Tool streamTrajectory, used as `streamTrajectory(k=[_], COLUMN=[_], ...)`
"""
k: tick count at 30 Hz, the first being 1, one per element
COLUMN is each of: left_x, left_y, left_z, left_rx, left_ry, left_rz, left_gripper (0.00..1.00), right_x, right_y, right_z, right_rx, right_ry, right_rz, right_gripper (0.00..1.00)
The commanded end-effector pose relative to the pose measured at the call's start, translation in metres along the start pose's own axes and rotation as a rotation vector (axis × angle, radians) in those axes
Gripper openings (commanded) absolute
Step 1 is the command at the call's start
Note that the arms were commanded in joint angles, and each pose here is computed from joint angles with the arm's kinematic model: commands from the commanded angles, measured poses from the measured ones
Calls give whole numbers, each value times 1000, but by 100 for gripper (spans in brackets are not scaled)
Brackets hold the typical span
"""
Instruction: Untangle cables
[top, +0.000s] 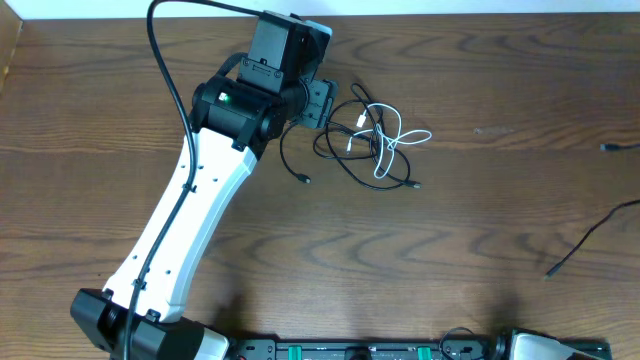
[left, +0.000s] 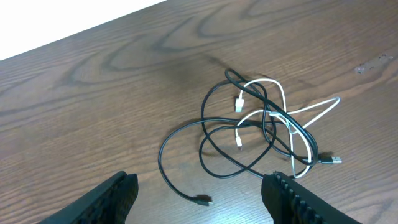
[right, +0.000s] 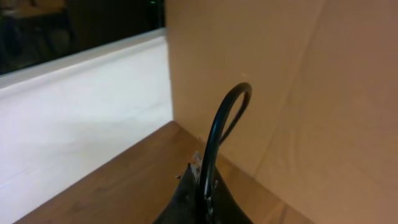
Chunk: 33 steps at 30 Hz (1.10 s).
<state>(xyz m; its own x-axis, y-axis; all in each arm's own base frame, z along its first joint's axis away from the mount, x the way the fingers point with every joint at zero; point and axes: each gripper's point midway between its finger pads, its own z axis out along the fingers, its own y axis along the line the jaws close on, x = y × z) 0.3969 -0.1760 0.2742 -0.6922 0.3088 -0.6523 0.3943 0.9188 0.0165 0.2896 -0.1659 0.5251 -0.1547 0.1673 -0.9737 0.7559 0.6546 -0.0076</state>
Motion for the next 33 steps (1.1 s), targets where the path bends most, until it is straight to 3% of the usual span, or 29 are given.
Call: streamTrajectory(k=[1,8,19,26,33], left_x=[6,6,9,9,9], left_y=[-1,-1,-1,-1,-1], left_z=[6,6,6,6,6], left_rx=[5,5,6,6,6], left_ry=[25,25,36,35,36], left_rz=[15,15,16,19,19], left_gripper=[69,69,69,69,69], right_x=[5,40,112,123,116], right_y=[-17,-35,-92,-147,-187], right_z=[16,57,111,123,138], right_rx=[66,122,387,461,423], right_ry=[29,169,404,432,394], right_rz=[49,109,265,388,497], right_gripper=[1,1,1,1,1])
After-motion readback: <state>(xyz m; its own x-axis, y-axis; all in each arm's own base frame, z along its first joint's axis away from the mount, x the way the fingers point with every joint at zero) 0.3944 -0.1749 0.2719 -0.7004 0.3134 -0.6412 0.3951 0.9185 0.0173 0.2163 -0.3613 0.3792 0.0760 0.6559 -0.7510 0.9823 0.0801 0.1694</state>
